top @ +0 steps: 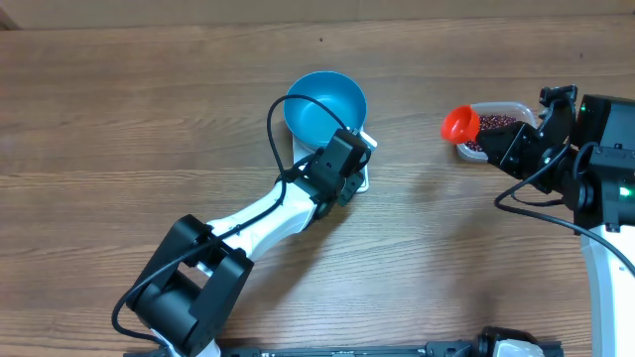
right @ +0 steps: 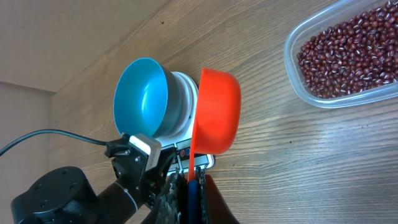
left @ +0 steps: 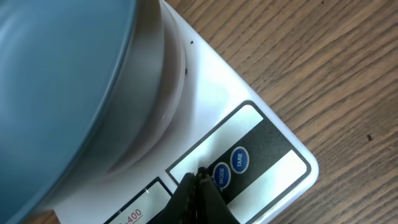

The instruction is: Scoop item into bowl and weigh 150g on scale

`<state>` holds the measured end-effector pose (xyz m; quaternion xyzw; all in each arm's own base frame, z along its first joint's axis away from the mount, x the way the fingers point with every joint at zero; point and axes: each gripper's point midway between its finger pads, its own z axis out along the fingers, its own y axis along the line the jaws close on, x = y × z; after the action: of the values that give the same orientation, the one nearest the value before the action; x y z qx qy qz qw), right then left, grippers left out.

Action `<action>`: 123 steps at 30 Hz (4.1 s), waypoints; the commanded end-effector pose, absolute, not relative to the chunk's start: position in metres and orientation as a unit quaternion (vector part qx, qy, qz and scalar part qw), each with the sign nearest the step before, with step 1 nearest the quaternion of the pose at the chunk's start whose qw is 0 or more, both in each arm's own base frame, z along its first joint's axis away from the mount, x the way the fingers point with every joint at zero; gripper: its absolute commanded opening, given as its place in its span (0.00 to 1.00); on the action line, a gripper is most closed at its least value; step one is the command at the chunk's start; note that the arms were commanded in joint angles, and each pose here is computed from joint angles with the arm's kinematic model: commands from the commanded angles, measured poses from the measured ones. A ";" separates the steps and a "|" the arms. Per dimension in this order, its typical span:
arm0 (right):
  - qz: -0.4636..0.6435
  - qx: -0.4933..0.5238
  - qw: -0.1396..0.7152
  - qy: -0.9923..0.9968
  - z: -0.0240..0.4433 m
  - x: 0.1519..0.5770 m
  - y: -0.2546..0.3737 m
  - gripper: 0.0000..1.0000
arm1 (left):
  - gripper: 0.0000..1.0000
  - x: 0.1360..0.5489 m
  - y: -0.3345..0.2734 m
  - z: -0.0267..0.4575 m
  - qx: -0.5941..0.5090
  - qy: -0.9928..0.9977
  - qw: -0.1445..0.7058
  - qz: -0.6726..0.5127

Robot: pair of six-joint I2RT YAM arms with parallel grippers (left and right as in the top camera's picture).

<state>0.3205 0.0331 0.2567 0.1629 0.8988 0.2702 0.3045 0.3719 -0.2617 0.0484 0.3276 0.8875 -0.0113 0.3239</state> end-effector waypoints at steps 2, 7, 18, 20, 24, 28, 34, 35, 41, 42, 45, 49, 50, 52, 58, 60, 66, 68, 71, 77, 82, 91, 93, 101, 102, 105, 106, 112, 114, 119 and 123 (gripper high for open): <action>0.264 0.157 0.324 0.895 0.269 0.323 0.030 0.04 | 0.04 0.371 -0.259 0.043 0.339 0.885 0.319 -0.003; 0.264 0.157 0.324 0.895 0.269 0.323 0.030 0.04 | 0.04 0.370 -0.258 0.042 0.340 0.885 0.317 -0.002; 0.262 0.158 0.323 0.896 0.268 0.323 0.030 0.04 | 0.04 0.367 -0.256 0.027 0.343 0.890 0.301 0.004; 0.259 0.160 0.323 0.896 0.268 0.323 0.029 0.04 | 0.04 0.367 -0.256 0.027 0.343 0.890 0.300 0.004; 0.259 0.160 0.323 0.896 0.268 0.323 0.029 0.04 | 0.04 0.368 -0.255 0.025 0.343 0.891 0.298 0.005; 0.259 0.160 0.322 0.896 0.267 0.322 0.029 0.04 | 0.04 0.367 -0.253 0.017 0.343 0.893 0.290 0.007; 0.259 0.160 0.322 0.896 0.267 0.322 0.029 0.04 | 0.04 0.367 -0.252 0.016 0.343 0.894 0.289 0.008; 0.259 0.160 0.322 0.896 0.267 0.322 0.029 0.04 | 0.04 0.367 -0.252 0.015 0.343 0.894 0.289 0.008; 0.259 0.160 0.322 0.897 0.267 0.322 0.029 0.04 | 0.04 0.368 -0.251 0.014 0.345 0.893 0.289 0.010; 0.259 0.160 0.322 0.897 0.267 0.322 0.029 0.04 | 0.04 0.369 -0.251 0.014 0.344 0.894 0.289 0.010; 0.259 0.160 0.322 0.897 0.267 0.322 0.029 0.04 | 0.04 0.369 -0.251 0.014 0.343 0.893 0.290 0.010; 0.259 0.160 0.321 0.897 0.267 0.322 0.029 0.04 | 0.04 0.370 -0.251 0.015 0.342 0.893 0.292 0.009; 0.259 0.160 0.321 0.897 0.267 0.322 0.029 0.04 | 0.04 0.371 -0.251 0.015 0.342 0.893 0.293 0.009; 0.259 0.160 0.321 0.897 0.267 0.322 0.029 0.04 | 0.04 0.371 -0.251 0.015 0.342 0.893 0.293 0.009; 0.252 0.165 0.318 0.899 0.265 0.321 0.027 0.04 | 0.04 0.370 -0.251 0.015 0.346 0.891 0.293 0.010; 0.253 0.165 0.318 0.899 0.265 0.321 0.027 0.04 | 0.04 0.370 -0.251 0.015 0.346 0.892 0.292 0.010; 0.253 0.165 0.318 0.899 0.265 0.321 0.027 0.04 | 0.04 0.370 -0.251 0.015 0.346 0.891 0.292 0.011; 0.253 0.165 0.318 0.899 0.265 0.321 0.027 0.04 | 0.04 0.370 -0.251 0.015 0.353 0.889 0.292 0.012; 0.253 0.165 0.318 0.899 0.265 0.321 0.027 0.04 | 0.04 0.371 -0.251 0.015 0.357 0.887 0.292 0.014; 0.253 0.165 0.318 0.899 0.265 0.321 0.027 0.04 | 0.04 0.370 -0.251 0.013 0.359 0.887 0.291 0.015; 0.253 0.165 0.318 0.899 0.265 0.321 0.027 0.04 | 0.04 0.366 -0.248 -0.005 0.364 0.891 0.270 0.021; 0.253 0.164 0.320 0.898 0.265 0.322 0.026 0.04 | 0.04 0.368 -0.249 -0.006 0.363 0.891 0.272 0.021; 0.253 0.164 0.322 0.898 0.266 0.322 0.026 0.04 | 0.04 0.369 -0.250 -0.003 0.363 0.890 0.274 0.021; 0.253 0.164 0.321 0.898 0.266 0.322 0.026 0.04 | 0.04 0.374 -0.255 0.033 0.361 0.886 0.292 0.015; 0.253 0.164 0.321 0.898 0.266 0.322 0.026 0.04 | 0.04 0.373 -0.255 0.043 0.359 0.885 0.297 0.013; 0.253 0.164 0.322 0.898 0.266 0.322 0.026 0.04 | 0.04 0.371 -0.253 0.064 0.357 0.882 0.309 0.010; 0.253 0.164 0.322 0.898 0.266 0.322 0.026 0.04 | 0.04 0.370 -0.252 0.072 0.356 0.881 0.313 0.009; 0.253 0.164 0.321 0.898 0.266 0.322 0.026 0.04 | 0.04 0.362 -0.248 0.114 0.351 0.872 0.341 -0.005; 0.253 0.164 0.321 0.898 0.266 0.322 0.026 0.04 | 0.04 0.354 -0.250 0.125 0.356 0.870 0.342 -0.023; 0.253 0.164 0.321 0.898 0.266 0.322 0.026 0.04 | 0.04 0.338 -0.249 0.156 0.353 0.864 0.354 -0.057; 0.253 0.164 0.321 0.898 0.266 0.322 0.026 0.04 | 0.04 0.335 -0.247 0.172 0.332 0.866 0.368 -0.069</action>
<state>0.3194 0.0287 0.2533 0.1688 0.9023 0.2564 0.3026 0.3368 -0.2440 0.1471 0.3487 0.8703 -0.0431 0.3451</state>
